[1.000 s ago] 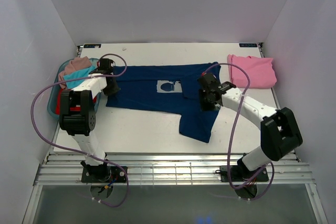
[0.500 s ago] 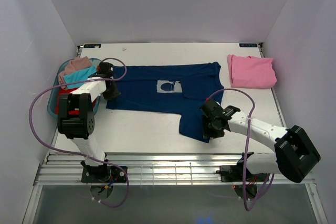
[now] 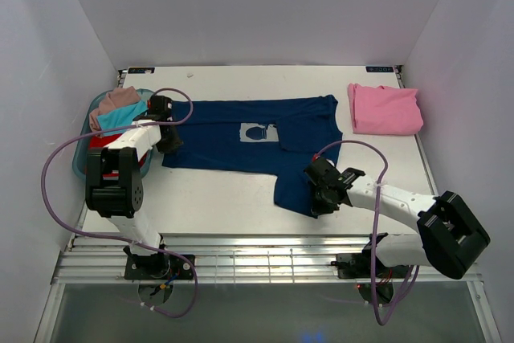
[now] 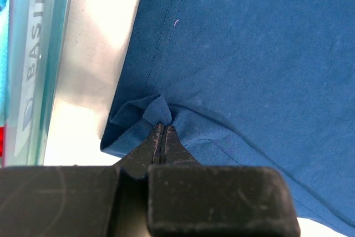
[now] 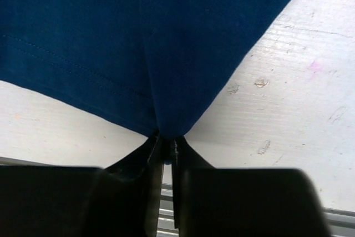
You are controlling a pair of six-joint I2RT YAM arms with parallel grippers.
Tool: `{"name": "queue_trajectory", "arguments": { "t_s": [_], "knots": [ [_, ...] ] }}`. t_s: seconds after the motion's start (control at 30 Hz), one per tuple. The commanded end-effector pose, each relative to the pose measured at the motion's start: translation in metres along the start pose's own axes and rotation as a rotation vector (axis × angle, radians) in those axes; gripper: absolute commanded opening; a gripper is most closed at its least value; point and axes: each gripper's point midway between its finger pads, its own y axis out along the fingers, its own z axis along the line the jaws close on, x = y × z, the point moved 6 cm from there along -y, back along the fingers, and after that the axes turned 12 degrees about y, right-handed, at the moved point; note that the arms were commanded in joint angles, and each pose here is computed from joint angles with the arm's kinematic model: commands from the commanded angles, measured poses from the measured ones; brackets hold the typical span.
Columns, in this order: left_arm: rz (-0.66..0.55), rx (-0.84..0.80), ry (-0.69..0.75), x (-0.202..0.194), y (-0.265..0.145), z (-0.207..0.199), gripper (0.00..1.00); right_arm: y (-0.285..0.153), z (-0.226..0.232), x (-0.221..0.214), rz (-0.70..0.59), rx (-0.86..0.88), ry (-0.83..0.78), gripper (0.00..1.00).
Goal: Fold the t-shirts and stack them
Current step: Fold the tshirt
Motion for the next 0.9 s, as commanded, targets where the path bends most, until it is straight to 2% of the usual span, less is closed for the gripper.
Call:
{"name": "queue_trajectory", "arguments": {
  "t_s": [0.0,0.07,0.37,0.87],
  "knots": [
    [-0.061,0.014,-0.002,0.009,-0.015,0.006,0.00,0.005,-0.001,-0.004,0.008,-0.005,0.006,0.11],
    [-0.066,0.018,-0.003,0.010,-0.016,0.007,0.00,-0.001,0.004,0.003,-0.016,-0.005,0.005,0.08],
    [-0.092,0.022,-0.011,0.020,-0.020,0.007,0.00,-0.047,0.037,0.067,-0.180,-0.057,-0.053,0.08],
    [-0.139,0.023,-0.006,0.057,-0.017,0.003,0.00,-0.036,0.041,0.155,-0.286,-0.161,-0.079,0.08]
  ]
}}
